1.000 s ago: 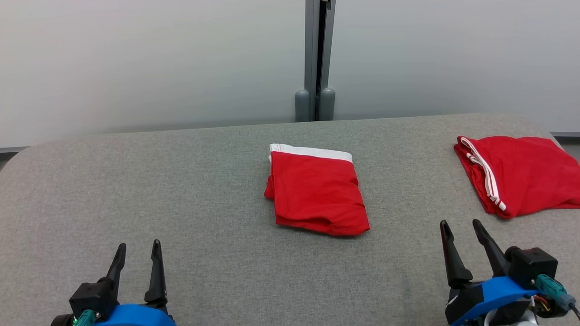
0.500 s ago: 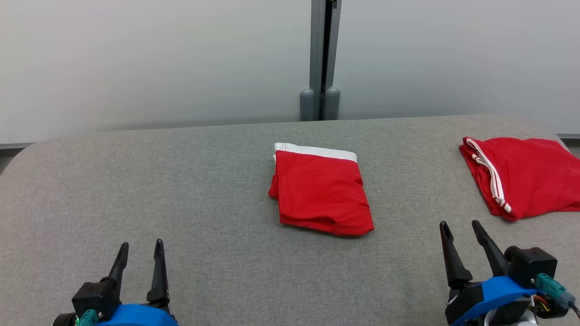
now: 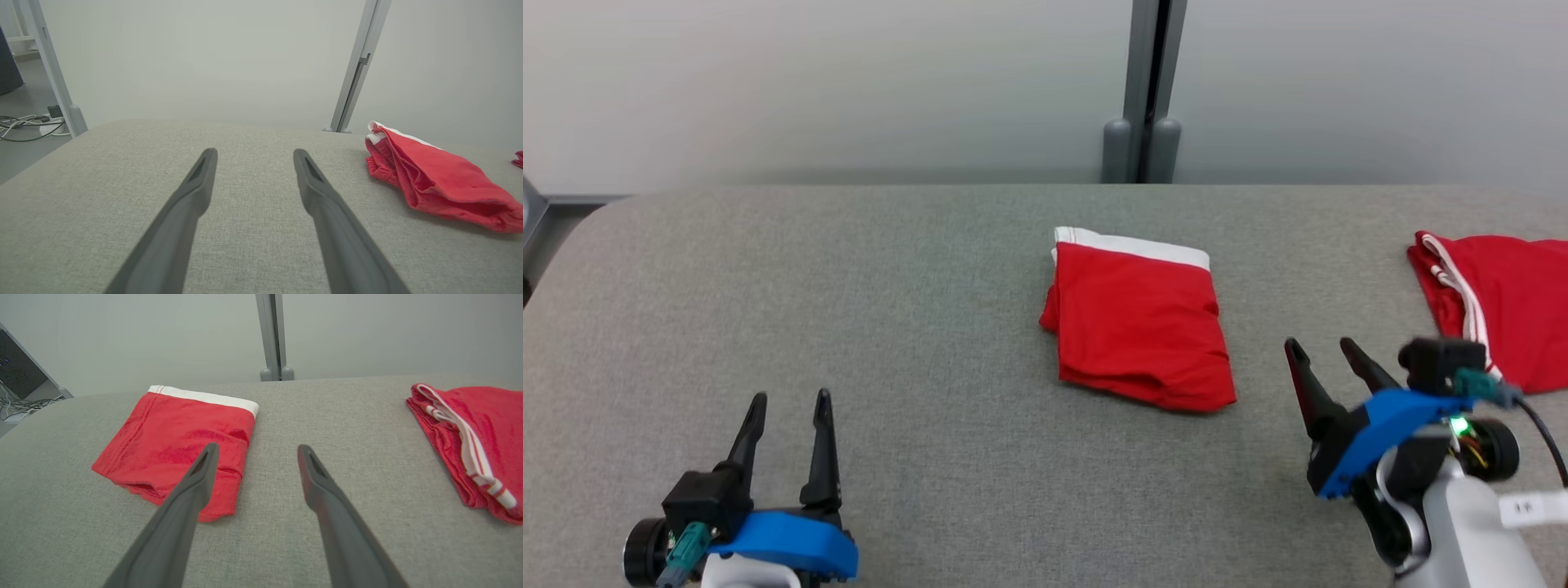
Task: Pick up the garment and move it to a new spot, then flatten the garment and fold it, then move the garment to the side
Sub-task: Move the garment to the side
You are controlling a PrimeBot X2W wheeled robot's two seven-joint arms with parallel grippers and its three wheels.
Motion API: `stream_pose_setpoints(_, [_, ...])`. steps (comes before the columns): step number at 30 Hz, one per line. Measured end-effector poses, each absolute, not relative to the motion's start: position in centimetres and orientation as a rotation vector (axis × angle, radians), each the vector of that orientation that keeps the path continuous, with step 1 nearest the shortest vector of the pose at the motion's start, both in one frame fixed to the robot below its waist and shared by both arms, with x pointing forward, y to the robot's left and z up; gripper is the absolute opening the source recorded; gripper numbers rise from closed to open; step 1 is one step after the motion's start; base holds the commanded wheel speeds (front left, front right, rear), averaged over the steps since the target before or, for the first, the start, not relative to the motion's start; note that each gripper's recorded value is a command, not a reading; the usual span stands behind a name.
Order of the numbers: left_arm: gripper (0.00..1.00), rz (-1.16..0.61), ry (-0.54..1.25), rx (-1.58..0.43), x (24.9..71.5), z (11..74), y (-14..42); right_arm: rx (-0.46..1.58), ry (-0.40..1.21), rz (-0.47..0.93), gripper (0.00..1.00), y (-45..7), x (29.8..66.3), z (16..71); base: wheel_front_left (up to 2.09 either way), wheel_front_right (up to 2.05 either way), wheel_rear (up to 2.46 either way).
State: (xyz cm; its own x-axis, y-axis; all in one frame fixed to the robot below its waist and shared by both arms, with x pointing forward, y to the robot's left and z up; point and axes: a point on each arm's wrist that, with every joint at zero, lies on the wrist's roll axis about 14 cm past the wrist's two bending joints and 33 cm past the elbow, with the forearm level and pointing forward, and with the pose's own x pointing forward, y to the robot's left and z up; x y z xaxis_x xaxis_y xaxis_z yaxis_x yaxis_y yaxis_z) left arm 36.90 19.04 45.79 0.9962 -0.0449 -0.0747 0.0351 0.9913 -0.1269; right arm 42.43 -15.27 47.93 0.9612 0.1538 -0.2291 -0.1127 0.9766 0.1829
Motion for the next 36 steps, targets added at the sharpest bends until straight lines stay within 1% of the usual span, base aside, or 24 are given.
stream_pose_setpoints(7, [1.0, -0.047, 0.066, -0.112, 38.7, 46.2, 19.1, 0.177, 0.407, 0.193, 1.0, -12.7, 47.3, 46.3, 0.0, 0.0, 0.0])
stream_pose_setpoints(12, [1.0, -0.044, 0.069, -0.103, 39.4, 46.1, 19.4, 0.179, 0.544, 0.224, 1.0, -10.8, 49.0, 43.1, 0.0, 0.0, 0.0])
stream_pose_setpoints(16, [1.0, -0.033, 0.073, -0.097, 39.8, 45.8, 19.9, 0.174, 0.591, 0.223, 1.0, -10.1, 50.5, 41.5, 0.0, 0.0, 0.0])
stream_pose_setpoints(21, [1.0, -0.033, 0.078, -0.097, 40.3, 45.6, 19.8, 0.168, 0.68, 0.213, 1.0, -9.5, 51.2, 38.6, 0.0, 0.0, 0.0])
stream_pose_setpoints(25, [1.0, -0.033, 0.079, -0.095, 40.5, 45.6, 19.9, 0.176, 0.758, 0.253, 1.0, -7.8, 50.8, 36.8, 0.0, 0.0, 0.0])
stream_pose_setpoints(26, [1.0, -0.034, 0.082, -0.094, 40.5, 45.5, 19.8, 0.166, 0.766, 0.265, 0.63, -7.5, 50.8, 36.7, 0.0, 0.0, 0.0])
stream_pose_setpoints(27, [1.0, -0.038, 0.083, -0.095, 40.5, 45.5, 19.7, 0.159, 0.768, 0.275, 0.23, -7.2, 50.9, 36.8, 0.0, 0.0, 0.0])
stream_pose_setpoints(28, [1.0, -0.042, 0.084, -0.097, 40.6, 45.4, 19.6, 0.142, 0.769, 0.286, 0.0, -7.0, 50.8, 36.8, 0.0, 0.0, 0.0])
stream_pose_setpoints(32, [1.0, -0.063, 0.08, -0.105, 41.3, 45.4, 18.8, 0.022, 0.717, 0.317, 0.0, -7.1, 51.5, 37.8, 0.0, 0.0, 0.0])
stream_pose_setpoints(33, [1.0, -0.079, 0.074, -0.111, 41.8, 45.4, 18.2, -0.071, 0.67, 0.326, 0.0, -7.9, 52.6, 39.1, 0.0, 0.0, 0.0])
stream_pose_setpoints(36, [1.0, -0.112, 0.072, -0.12, 42.7, 45.2, 17.0, -0.203, 0.599, 0.309, 0.0, -10.3, 54.7, 41.7, 0.0, 0.0, 0.0])
